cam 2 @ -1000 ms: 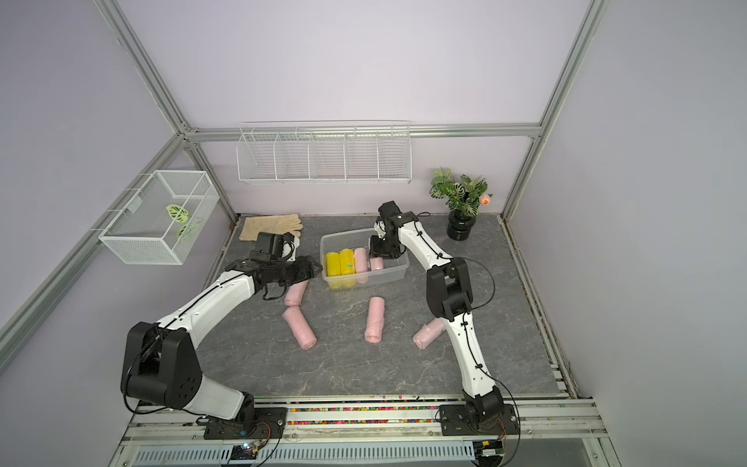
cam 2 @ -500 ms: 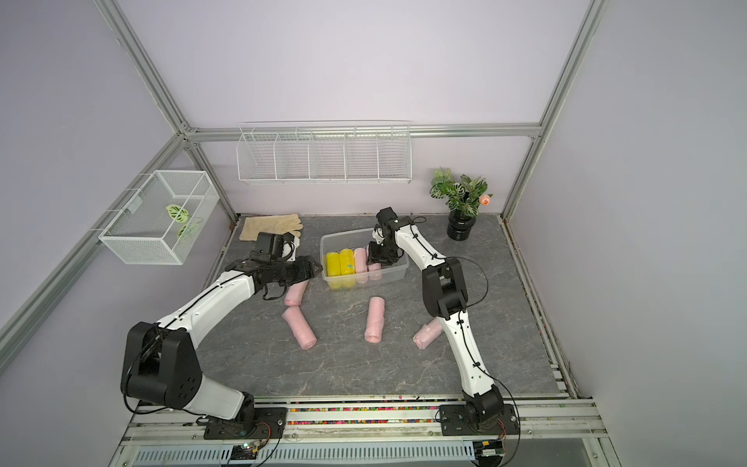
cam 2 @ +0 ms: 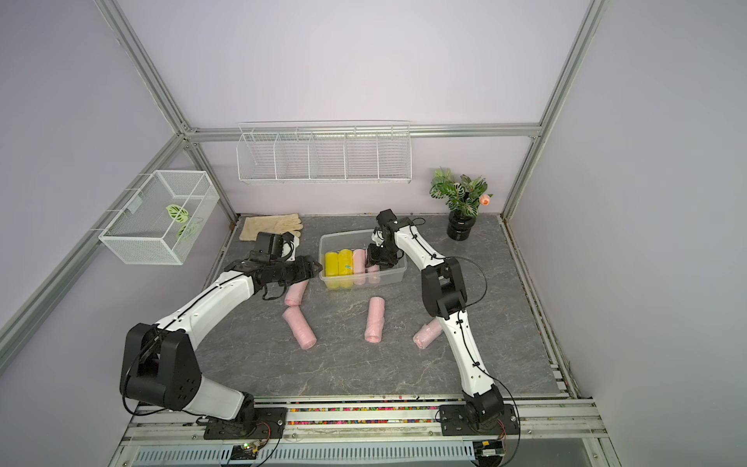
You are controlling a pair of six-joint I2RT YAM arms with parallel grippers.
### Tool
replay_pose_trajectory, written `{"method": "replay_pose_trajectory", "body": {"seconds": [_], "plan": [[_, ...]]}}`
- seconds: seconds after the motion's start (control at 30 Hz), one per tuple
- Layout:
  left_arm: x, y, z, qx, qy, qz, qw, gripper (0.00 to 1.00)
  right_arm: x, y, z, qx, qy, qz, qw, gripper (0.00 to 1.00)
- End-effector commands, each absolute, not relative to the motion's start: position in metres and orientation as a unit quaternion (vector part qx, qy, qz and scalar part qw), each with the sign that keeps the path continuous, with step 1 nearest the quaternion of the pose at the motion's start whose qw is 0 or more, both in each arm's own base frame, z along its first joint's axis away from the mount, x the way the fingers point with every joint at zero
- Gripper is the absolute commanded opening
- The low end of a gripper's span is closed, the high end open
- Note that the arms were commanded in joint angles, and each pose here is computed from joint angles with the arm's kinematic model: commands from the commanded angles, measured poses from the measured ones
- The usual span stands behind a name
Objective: Put the roll of trash bags into the storage box
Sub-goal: Place the roll of trash bags in the storage box.
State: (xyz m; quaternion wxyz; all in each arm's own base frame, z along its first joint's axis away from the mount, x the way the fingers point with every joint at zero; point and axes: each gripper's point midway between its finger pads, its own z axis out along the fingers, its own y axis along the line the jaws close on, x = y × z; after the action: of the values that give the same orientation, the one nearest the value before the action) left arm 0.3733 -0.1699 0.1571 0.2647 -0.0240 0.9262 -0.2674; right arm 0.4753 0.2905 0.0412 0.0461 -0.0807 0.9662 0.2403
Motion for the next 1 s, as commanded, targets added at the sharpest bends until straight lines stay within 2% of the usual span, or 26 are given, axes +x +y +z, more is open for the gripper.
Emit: {"method": "replay_pose_trajectory", "body": {"seconds": [0.0,0.37,0.97], "plan": [[0.370,-0.166,0.161,-0.026,0.926,-0.265,0.268,0.71,0.468,0.301,0.044,-0.088,0.963,0.253,0.034,0.53],[0.371,-0.166,0.161,-0.027,0.926,-0.265,0.269,0.71,0.470,0.303,0.076,-0.095,0.959,0.261,0.061,0.60],[0.370,-0.167,0.160,-0.027,0.926,-0.266,0.266,0.71,0.465,0.313,0.115,-0.115,0.951,0.269,0.098,0.63]]}}
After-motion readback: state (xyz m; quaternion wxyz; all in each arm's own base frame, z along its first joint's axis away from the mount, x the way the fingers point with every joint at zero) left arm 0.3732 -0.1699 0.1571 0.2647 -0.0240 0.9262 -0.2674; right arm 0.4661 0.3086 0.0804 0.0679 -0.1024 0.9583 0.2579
